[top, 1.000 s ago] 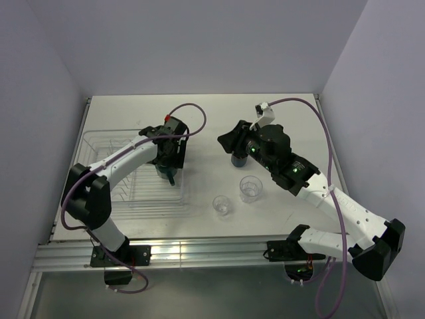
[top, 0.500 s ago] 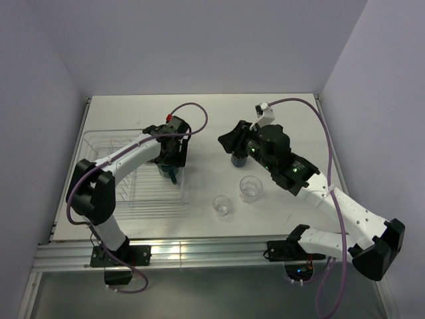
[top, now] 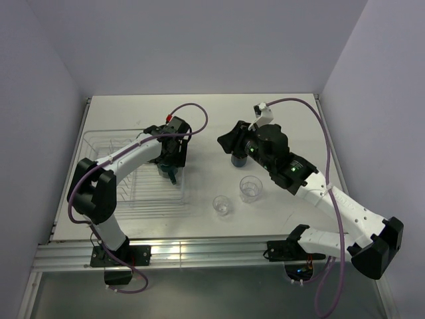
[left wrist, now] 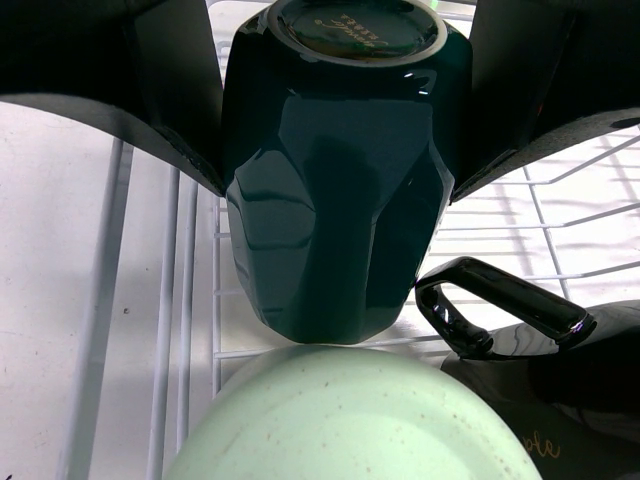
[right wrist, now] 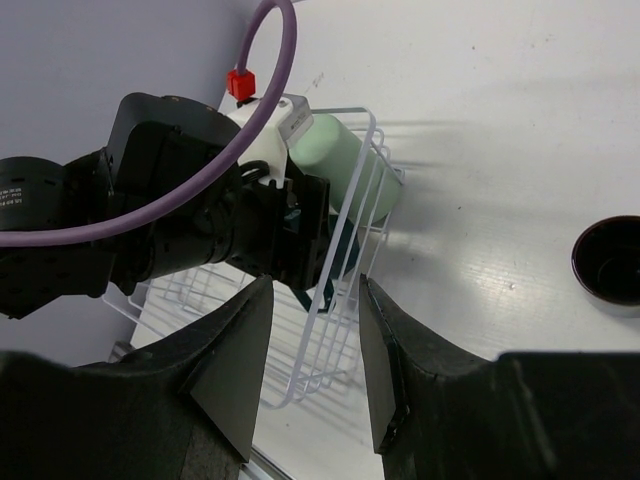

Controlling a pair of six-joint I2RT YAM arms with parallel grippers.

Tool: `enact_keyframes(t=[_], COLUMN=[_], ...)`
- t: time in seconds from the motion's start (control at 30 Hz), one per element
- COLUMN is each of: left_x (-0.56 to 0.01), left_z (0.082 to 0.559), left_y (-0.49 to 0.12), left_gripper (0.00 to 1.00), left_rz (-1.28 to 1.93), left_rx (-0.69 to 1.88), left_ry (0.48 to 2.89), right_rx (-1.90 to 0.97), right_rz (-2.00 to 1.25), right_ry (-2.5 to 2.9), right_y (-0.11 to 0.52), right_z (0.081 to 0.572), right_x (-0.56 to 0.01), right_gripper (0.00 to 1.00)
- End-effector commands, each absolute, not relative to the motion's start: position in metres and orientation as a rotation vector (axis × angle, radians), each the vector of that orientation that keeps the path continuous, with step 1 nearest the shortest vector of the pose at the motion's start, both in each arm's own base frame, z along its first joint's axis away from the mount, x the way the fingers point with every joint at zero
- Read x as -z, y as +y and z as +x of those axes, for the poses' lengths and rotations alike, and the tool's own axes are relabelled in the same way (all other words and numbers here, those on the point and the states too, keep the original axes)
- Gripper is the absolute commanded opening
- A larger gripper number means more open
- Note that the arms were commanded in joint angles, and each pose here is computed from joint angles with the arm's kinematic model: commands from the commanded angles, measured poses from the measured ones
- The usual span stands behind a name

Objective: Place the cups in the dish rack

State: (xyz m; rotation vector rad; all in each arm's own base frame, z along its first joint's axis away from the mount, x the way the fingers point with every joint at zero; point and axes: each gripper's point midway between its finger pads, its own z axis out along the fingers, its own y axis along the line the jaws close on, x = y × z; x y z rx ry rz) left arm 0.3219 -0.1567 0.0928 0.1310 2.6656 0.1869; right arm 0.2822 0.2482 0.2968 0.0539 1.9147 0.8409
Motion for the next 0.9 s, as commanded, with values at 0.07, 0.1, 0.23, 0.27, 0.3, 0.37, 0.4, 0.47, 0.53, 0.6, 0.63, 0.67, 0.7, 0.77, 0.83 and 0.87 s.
enact_keyframes(t=[0.07, 0.1, 0.23, 0.27, 0.3, 0.37, 0.4, 0.47, 0.53, 0.6, 0.63, 0.67, 0.7, 0.77, 0.83, 0.87], left_x=[-0.1072, -0.1079, -0.1096, -0.1090, -0.1090, -0.1070, -0.1071, -0.1065, -0.1068, -0.1068, -0.1068, -0.1064, -0.1073, -0.1073, -0.1078, -0.1073], left_z=[0.3385, 0.3385, 0.3377, 0.3368, 0.3368, 0.3350, 0.3350, 0.3348, 0.3351, 0.3347, 0.3345, 0.3340, 0.3340, 0.3336, 0.3335, 0.3332], left_y=[-0.1662, -0.1668, -0.1674, -0.1675, -0.1682, -0.1687, -0.1694, -0.1689, -0.1691, -0.1691, -0.1693, -0.1702, -0.1708, -0.1715, -0.1708, -0.1705], left_gripper=[0.68, 0.68, 0.69, 0.69, 0.70, 0.71, 0.70, 0.71, 0.71, 0.72, 0.72, 0.72, 0.73, 0.74, 0.74, 0.75], left_rz=[0.086, 0.088, 0.088, 0.089, 0.090, 0.099, 0.100, 0.097, 0.096, 0.096, 0.099, 0.101, 0.101, 0.104, 0.105, 0.105], left_rx=[-0.140, -0.134, -0.118, -0.119, -0.115, -0.108, -0.102, -0.104, -0.100, -0.098, -0.097, -0.092, -0.084, -0.078, -0.082, -0.083], left_ry=[2.586, 2.584, 2.581, 2.583, 2.583, 2.590, 2.589, 2.589, 2.589, 2.590, 2.590, 2.590, 2.587, 2.588, 2.586, 2.587], right_rx=[-0.861, -0.861, -0.862, -0.862, -0.863, -0.863, -0.865, -0.866, -0.865, -0.867, -0.866, -0.866, -0.863, -0.861, -0.863, -0.862], right_rz=[0.047, 0.047, 0.045, 0.045, 0.044, 0.042, 0.042, 0.040, 0.040, 0.038, 0.035, 0.035, 0.034, 0.035, 0.031, 0.031], right_ry=[1.866, 1.866, 1.871, 1.870, 1.872, 1.873, 1.875, 1.874, 1.876, 1.878, 1.879, 1.879, 1.880, 1.887, 1.886, 1.887], right_y=[0.2506, 0.2506, 0.2518, 0.2518, 0.2525, 0.2529, 0.2536, 0.2535, 0.2537, 0.2545, 0.2551, 0.2550, 0.2549, 0.2554, 0.2562, 0.2561], right_z=[0.2849, 0.2849, 0.2854, 0.2855, 0.2859, 0.2859, 0.2857, 0.2858, 0.2860, 0.2861, 0.2859, 0.2858, 0.2862, 0.2866, 0.2864, 0.2863], right_x=[-0.3192, -0.3192, -0.3181, -0.3188, -0.3181, -0.3175, -0.3170, -0.3181, -0.3175, -0.3175, -0.3173, -0.3177, -0.3175, -0.3162, -0.3171, -0.3168], right_gripper=[0.47, 0.47, 0.47, 0.47, 0.47, 0.47, 0.47, 0.47, 0.47, 0.47, 0.47, 0.47, 0.47, 0.47, 0.47, 0.47])
